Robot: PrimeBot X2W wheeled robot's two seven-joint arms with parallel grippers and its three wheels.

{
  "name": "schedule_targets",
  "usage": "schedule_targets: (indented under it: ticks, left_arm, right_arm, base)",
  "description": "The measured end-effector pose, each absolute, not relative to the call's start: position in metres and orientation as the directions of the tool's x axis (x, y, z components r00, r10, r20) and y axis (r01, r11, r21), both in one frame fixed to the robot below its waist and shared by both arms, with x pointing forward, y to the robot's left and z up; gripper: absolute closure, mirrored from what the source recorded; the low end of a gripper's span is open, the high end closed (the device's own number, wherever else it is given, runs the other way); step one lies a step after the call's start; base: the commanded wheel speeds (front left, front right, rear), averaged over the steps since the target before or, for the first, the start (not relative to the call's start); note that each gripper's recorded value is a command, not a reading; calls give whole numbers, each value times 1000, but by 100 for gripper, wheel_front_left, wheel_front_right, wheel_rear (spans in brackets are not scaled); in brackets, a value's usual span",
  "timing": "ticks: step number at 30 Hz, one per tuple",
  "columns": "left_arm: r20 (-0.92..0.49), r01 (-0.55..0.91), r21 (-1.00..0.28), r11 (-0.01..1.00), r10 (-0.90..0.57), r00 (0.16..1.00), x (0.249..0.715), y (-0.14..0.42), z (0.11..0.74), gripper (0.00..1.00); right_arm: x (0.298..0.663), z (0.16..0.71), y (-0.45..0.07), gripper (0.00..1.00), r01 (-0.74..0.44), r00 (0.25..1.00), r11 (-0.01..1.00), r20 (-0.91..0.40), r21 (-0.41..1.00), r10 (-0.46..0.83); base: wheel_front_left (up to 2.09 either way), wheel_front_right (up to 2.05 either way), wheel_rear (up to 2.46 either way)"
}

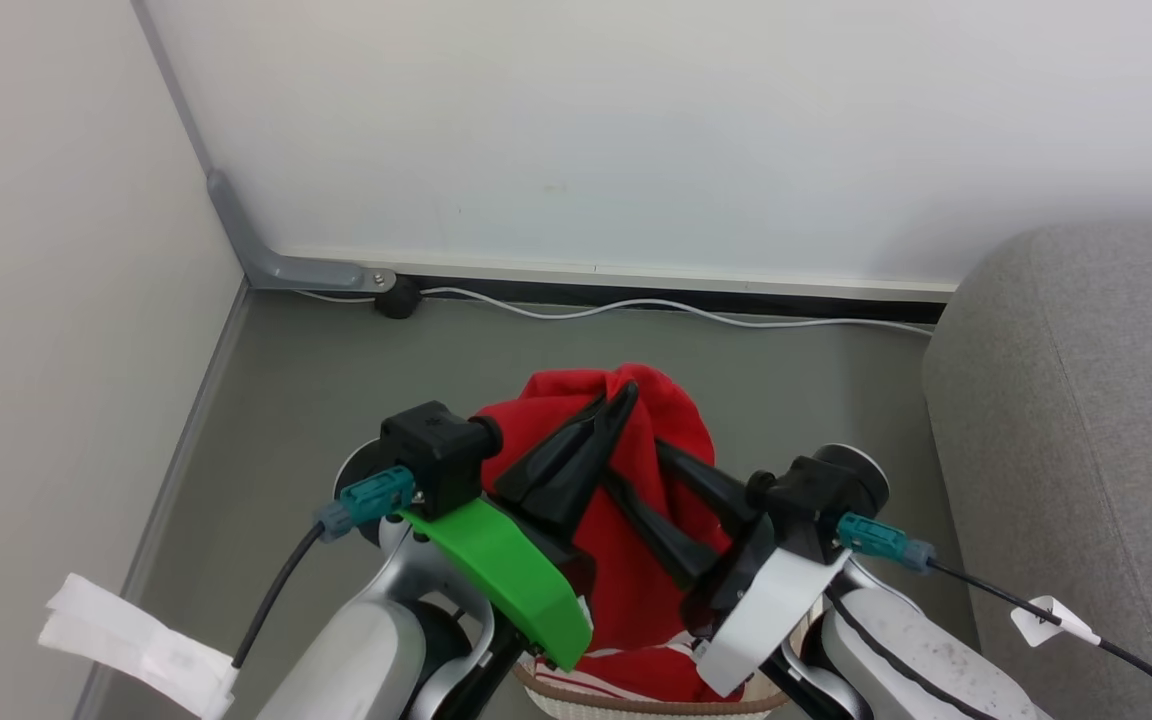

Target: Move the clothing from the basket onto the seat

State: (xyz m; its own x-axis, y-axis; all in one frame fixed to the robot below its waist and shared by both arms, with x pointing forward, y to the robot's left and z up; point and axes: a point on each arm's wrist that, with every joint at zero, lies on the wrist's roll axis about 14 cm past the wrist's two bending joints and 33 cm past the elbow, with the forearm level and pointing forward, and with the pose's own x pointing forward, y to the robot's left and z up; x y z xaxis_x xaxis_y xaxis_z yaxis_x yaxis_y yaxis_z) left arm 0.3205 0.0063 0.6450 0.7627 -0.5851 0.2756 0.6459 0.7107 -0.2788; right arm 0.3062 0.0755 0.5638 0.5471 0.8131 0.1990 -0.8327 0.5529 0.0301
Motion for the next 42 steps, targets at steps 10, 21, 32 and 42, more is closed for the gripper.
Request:
schedule_targets:
  ticks: [10,21,32,42]
  left_arm:
    - [266,603,-284,745,-543,796,322,19,645,64]
    - [225,623,-323,712,-582,781,322,-2,628,0]
    - [178,735,-348,582,-729,661,310,-57,607,0]
    - [157,806,-371,461,-825,543,300,-100,597,0]
  right_arm:
    - [303,567,71,100,-826,557,561,208,48,804]
    - [332,589,4,100,-692,697,721,271,16,663]
    - [338,591,-88,100,-435,864,901,287,10,414]
    - [318,581,-151,100,-243,937,970,257,0,235]
  base:
    - [0,0,0]
    - [0,0,0]
    - [0,0,0]
    - [0,0,0]
